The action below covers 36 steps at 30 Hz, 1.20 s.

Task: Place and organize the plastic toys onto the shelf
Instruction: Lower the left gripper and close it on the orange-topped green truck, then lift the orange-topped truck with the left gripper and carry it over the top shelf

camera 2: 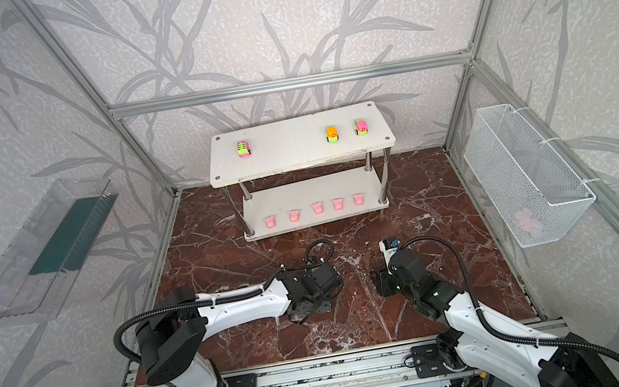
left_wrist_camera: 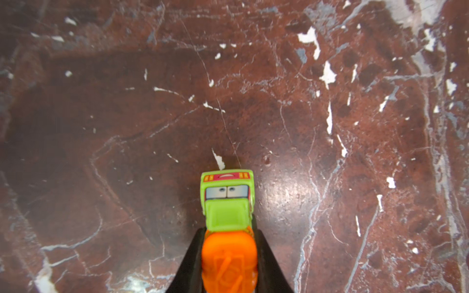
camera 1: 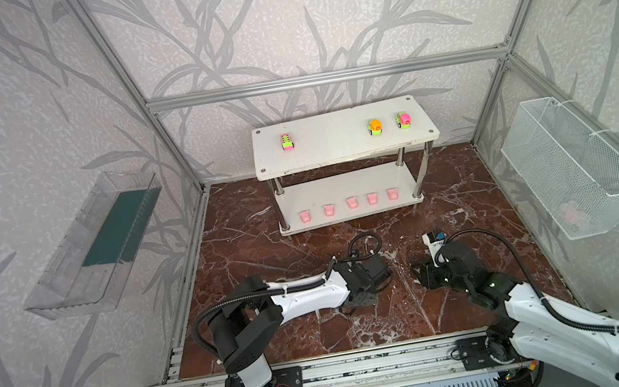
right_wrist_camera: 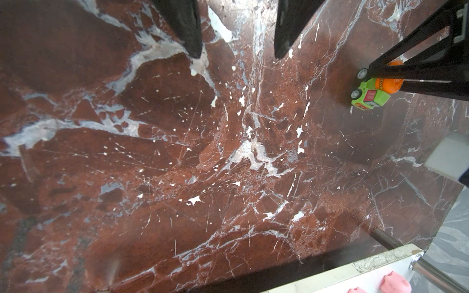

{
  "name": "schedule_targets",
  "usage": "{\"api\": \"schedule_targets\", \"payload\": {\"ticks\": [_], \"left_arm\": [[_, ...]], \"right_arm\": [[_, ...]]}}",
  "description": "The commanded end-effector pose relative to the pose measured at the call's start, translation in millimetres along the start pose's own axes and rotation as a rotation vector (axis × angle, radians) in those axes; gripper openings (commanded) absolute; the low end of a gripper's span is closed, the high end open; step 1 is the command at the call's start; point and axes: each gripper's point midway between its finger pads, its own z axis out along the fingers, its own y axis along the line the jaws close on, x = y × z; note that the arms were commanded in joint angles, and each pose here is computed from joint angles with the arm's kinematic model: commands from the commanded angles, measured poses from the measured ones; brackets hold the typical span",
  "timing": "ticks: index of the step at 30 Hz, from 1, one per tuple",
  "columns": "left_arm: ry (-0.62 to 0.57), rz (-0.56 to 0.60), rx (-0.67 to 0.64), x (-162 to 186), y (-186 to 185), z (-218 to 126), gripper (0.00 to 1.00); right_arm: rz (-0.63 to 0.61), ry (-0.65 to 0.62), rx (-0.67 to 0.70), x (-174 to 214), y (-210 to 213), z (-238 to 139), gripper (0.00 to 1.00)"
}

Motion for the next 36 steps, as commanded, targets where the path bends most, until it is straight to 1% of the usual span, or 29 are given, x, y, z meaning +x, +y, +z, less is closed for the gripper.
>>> {"api": "schedule_targets", "payload": {"ticks": [1, 6, 12, 15, 20, 23, 28, 31, 36], "left_arm": [[-0.038, 0.019, -0.052, -12, 11, -15, 0.24], [-0.086, 0.063, -0.081, -28, 19, -48, 0.23], [-0.187, 0.159, -0.116, -66, 23, -109, 0.23], [-0.28, 0.173, -0.114, -92, 25, -144, 0.23], [-0.402, 0.132, -0.039, -136, 28, -205, 0.23], [-0.471, 0.098, -0.002, -163, 32, -237, 0.23], [-0.576, 0.083, 0.037, -202, 31, -285, 0.24], [-0.602, 0.096, 0.047, -222, 25, -300, 0.24], [-0.624, 0.11, 0.042, -249, 18, -313, 0.24]], "right_arm": [[-0.007, -0.008, -0.002, -2, 0, 1, 0.47], [-0.007, -0.005, -0.001, -2, 0, 2, 0.47], [-0.005, -0.002, 0.0, -2, 0, 3, 0.47], [-0.006, 0.0, -0.002, -2, 0, 3, 0.47], [-0.004, 0.004, -0.007, -2, 1, 6, 0.47], [-0.001, 0.011, -0.011, -1, 2, 8, 0.47], [-0.001, 0.024, -0.016, -2, 4, 12, 0.47], [0.0, 0.025, -0.022, -4, 6, 13, 0.47], [0.007, 0.033, -0.027, -4, 7, 16, 0.47]]}}
